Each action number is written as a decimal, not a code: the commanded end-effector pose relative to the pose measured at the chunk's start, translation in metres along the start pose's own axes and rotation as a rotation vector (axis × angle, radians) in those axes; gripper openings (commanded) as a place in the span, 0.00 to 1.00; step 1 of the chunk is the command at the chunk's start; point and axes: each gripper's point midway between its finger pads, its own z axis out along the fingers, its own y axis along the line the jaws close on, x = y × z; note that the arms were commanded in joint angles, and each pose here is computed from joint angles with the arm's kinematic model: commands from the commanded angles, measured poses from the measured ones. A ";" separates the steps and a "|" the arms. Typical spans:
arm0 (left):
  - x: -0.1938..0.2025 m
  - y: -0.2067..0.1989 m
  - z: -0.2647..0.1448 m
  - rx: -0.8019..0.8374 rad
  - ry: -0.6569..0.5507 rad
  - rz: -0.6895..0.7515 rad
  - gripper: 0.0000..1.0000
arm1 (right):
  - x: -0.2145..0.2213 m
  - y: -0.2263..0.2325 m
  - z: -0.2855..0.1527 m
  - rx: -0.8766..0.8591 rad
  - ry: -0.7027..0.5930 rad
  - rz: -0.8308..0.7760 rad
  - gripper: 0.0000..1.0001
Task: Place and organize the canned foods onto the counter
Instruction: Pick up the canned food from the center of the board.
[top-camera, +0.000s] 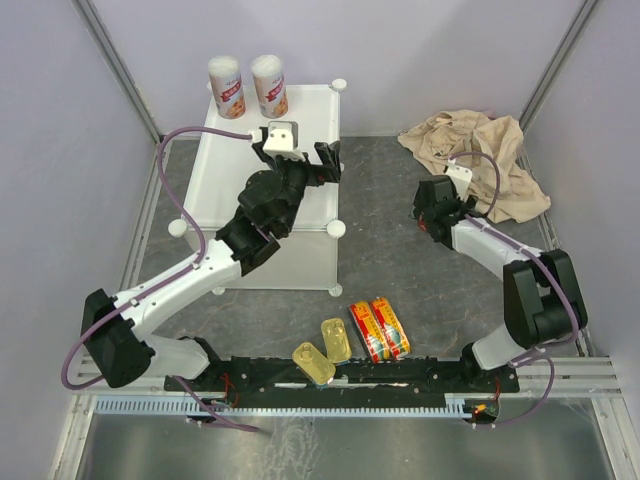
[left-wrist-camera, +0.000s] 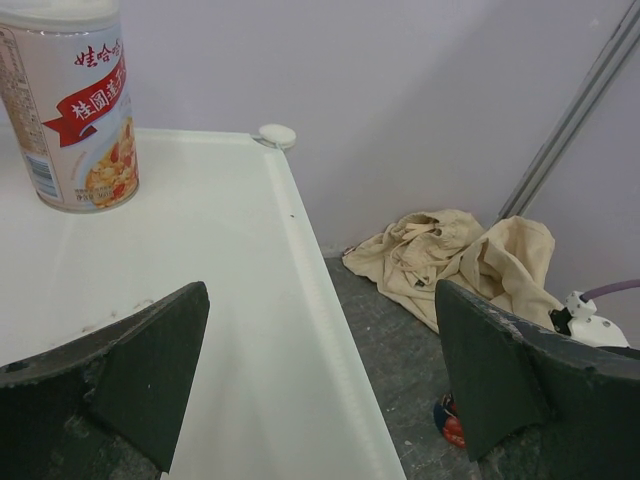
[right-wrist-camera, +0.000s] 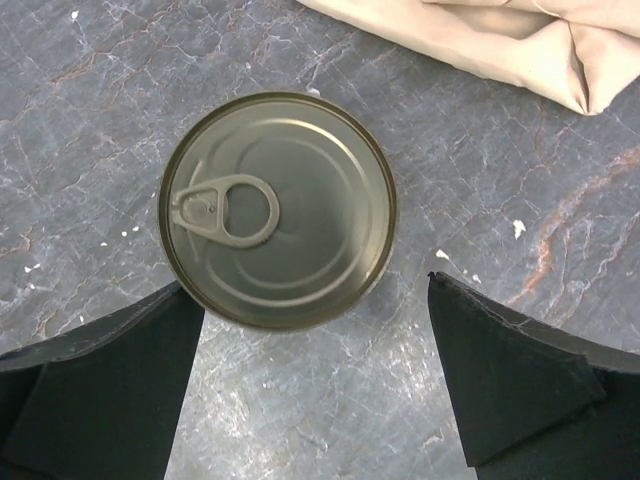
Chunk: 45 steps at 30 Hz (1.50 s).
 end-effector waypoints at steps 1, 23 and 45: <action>-0.014 -0.006 0.004 0.002 -0.060 -0.076 1.00 | -0.029 0.014 0.009 -0.022 -0.067 0.015 1.00; -0.012 -0.003 0.003 -0.008 -0.059 -0.075 0.99 | -0.029 0.019 0.027 -0.062 -0.107 -0.036 0.46; -0.032 0.021 -0.019 -0.082 -0.079 -0.070 0.99 | -0.053 0.038 -0.033 -0.312 -0.157 -0.015 0.22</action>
